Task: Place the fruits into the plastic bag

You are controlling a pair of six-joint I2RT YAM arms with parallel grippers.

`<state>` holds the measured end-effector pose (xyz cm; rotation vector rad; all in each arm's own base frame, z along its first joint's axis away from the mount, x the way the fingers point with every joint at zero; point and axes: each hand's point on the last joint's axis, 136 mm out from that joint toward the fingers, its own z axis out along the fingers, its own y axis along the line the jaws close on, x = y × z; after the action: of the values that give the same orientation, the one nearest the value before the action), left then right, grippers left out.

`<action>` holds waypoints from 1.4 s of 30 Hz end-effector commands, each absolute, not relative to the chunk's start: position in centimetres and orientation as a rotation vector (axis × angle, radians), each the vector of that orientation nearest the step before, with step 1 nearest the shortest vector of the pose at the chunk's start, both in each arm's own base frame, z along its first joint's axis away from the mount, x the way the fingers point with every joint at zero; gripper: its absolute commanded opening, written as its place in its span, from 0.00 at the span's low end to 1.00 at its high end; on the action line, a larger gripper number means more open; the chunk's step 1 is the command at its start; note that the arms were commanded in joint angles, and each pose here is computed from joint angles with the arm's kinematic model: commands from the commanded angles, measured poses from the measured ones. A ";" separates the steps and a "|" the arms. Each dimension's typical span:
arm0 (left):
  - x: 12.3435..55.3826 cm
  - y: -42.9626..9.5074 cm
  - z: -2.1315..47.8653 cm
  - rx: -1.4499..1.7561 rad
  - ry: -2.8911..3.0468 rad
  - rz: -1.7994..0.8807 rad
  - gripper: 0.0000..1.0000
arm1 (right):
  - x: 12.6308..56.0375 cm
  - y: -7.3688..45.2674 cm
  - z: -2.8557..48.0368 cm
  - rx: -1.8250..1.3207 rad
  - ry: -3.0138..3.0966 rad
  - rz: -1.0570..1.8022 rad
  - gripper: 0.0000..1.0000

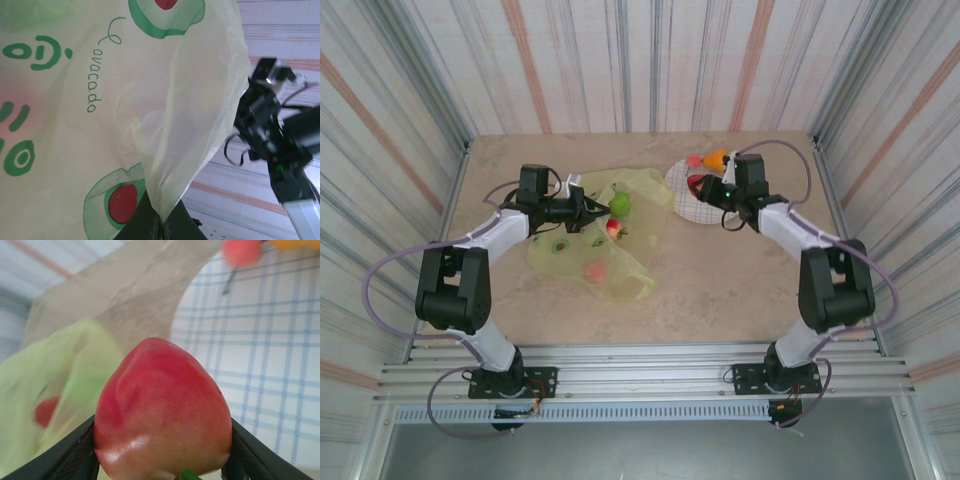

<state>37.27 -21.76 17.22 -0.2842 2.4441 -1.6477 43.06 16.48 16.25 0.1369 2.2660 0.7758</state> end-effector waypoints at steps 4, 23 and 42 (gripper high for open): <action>36.8 -22.1 17.2 -0.273 2.450 -1.680 0.00 | 36.3 18.5 15.7 -0.067 2.312 0.739 0.53; 36.8 -22.0 17.3 -0.270 2.450 -1.676 0.00 | 30.5 30.8 12.9 -0.443 2.284 0.990 0.53; 36.8 -22.0 17.3 -0.270 2.448 -1.680 0.00 | 29.4 40.4 8.6 -0.608 2.327 1.158 0.53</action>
<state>37.26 -21.76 17.21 -0.2850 2.4446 -1.6479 29.05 38.38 6.92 -0.5945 2.3857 1.0787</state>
